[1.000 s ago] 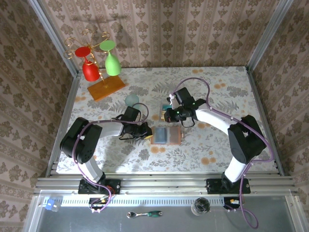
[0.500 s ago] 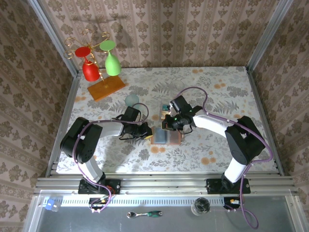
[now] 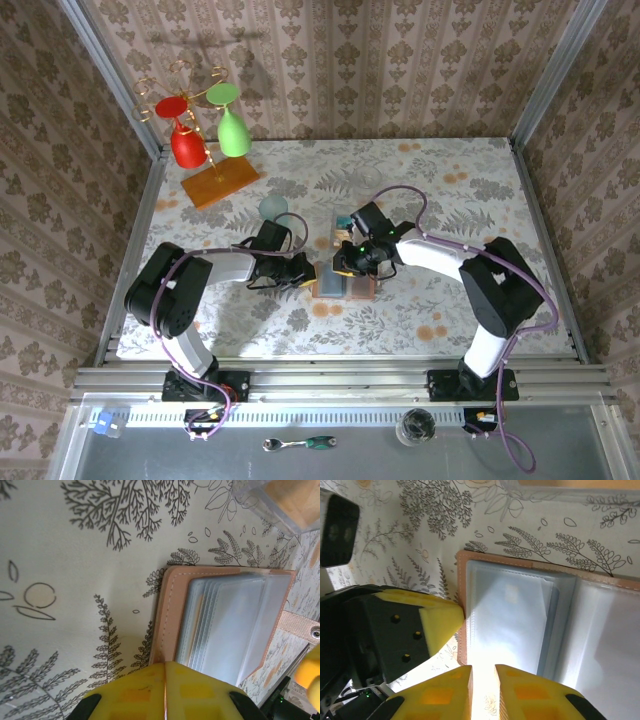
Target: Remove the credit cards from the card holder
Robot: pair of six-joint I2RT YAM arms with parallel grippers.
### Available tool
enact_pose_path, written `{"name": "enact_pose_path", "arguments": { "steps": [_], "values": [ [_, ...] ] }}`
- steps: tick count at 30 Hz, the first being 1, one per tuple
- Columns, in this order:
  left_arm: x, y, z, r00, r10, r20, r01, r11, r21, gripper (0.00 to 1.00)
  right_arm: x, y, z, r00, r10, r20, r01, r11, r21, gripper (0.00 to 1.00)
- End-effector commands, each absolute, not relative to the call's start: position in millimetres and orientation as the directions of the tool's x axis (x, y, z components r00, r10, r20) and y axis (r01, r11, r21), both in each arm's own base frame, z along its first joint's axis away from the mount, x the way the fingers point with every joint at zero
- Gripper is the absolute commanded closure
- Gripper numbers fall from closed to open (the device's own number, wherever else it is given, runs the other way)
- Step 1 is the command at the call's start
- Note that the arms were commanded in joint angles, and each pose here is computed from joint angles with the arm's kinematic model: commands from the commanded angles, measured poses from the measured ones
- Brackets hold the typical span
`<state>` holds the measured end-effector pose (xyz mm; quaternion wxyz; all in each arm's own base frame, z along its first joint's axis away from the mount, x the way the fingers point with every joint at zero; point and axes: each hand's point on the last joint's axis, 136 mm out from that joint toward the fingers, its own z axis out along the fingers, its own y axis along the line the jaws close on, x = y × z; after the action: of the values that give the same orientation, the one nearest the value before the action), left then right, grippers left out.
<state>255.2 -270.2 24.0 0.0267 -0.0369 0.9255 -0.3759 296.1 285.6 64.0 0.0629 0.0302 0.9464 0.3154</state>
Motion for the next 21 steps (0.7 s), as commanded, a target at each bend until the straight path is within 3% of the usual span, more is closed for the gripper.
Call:
{"name": "enact_pose_path", "arguments": {
  "steps": [1, 21],
  "values": [
    [248, -269, 15, -0.996, -0.087, 0.015, -0.073, 0.718, -0.693, 0.91, 295, 292, 60, -0.993, 0.099, -0.072, 0.035, 0.792, 0.609, 0.79],
    [245, -266, 13, -0.995, -0.097, 0.021, -0.085, 0.715, -0.694, 0.91, 293, 293, 40, -0.995, 0.099, -0.028, 0.065, 0.814, 0.577, 0.75]
  ]
}}
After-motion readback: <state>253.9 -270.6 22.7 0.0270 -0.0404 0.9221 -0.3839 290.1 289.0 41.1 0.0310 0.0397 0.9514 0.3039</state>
